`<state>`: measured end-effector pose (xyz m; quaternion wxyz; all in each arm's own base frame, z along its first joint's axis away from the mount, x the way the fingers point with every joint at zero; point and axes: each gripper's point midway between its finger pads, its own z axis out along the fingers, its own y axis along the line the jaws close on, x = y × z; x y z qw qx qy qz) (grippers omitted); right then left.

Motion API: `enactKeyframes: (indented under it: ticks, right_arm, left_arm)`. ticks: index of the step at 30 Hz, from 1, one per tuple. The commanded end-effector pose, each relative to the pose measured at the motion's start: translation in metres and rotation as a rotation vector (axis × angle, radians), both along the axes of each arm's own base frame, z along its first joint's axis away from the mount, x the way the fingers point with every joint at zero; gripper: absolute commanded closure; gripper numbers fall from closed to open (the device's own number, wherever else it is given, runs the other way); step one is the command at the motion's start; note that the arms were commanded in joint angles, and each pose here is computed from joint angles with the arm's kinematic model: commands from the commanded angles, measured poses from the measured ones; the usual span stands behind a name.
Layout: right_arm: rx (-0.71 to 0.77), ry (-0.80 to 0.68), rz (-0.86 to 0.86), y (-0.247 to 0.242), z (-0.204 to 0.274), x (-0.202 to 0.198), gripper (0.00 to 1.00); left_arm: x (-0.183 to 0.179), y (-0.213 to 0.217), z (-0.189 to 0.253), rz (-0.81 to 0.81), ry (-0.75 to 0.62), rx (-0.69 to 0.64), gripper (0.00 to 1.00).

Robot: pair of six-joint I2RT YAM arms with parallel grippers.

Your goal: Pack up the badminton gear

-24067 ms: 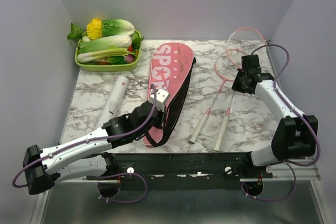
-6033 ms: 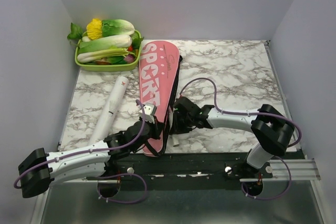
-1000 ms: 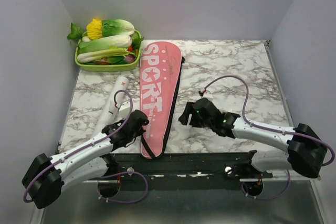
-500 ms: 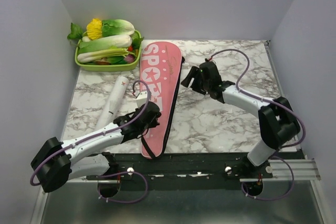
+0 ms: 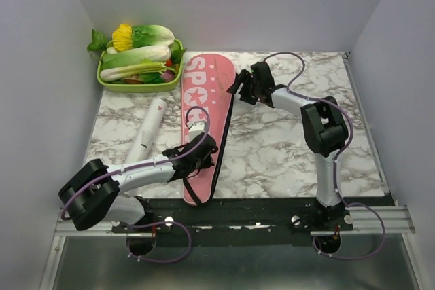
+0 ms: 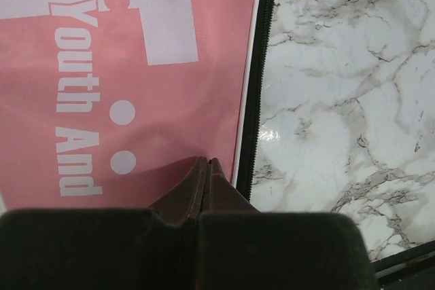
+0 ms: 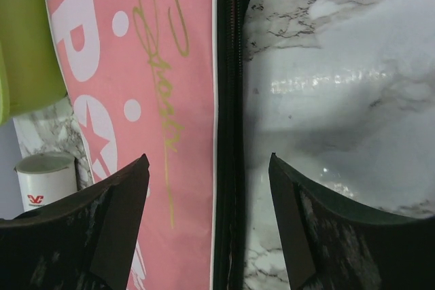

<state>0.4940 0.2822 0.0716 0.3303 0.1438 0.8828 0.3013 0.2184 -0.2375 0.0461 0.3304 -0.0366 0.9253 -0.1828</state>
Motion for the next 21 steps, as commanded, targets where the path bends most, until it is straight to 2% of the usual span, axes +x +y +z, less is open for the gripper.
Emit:
enactKeyframes:
  ticks: [1, 8, 14, 17, 18, 20, 21]
  right_arm:
    - [0.031, 0.062, 0.016, 0.013, -0.017, 0.009, 0.21]
    - [0.041, 0.125, 0.001, 0.02, -0.041, 0.024, 0.22]
    - [0.05, 0.152, -0.019, 0.019, -0.044, 0.031, 0.28]
    - [0.053, 0.169, -0.035, 0.017, -0.045, 0.031, 0.41]
    - [0.057, 0.172, -0.038, 0.016, -0.044, 0.031, 0.52]
    - [0.068, 0.186, -0.048, 0.015, -0.045, 0.031, 0.65]
    - [0.074, 0.192, -0.053, 0.015, -0.045, 0.031, 0.79]
  left_arm:
    - [-0.013, 0.002, -0.004, -0.021, 0.017, -0.018, 1.0]
    - [-0.025, 0.014, -0.008, -0.005, 0.027, -0.016, 1.0]
    - [-0.028, 0.017, -0.014, -0.009, 0.044, -0.002, 1.0]
    - [-0.03, 0.015, -0.021, -0.019, 0.063, 0.009, 1.0]
    - [-0.03, 0.013, -0.021, -0.026, 0.071, 0.006, 1.0]
    - [-0.03, 0.009, -0.022, -0.035, 0.077, 0.0, 1.0]
    - [-0.031, 0.005, -0.02, -0.044, 0.078, -0.011, 1.0]
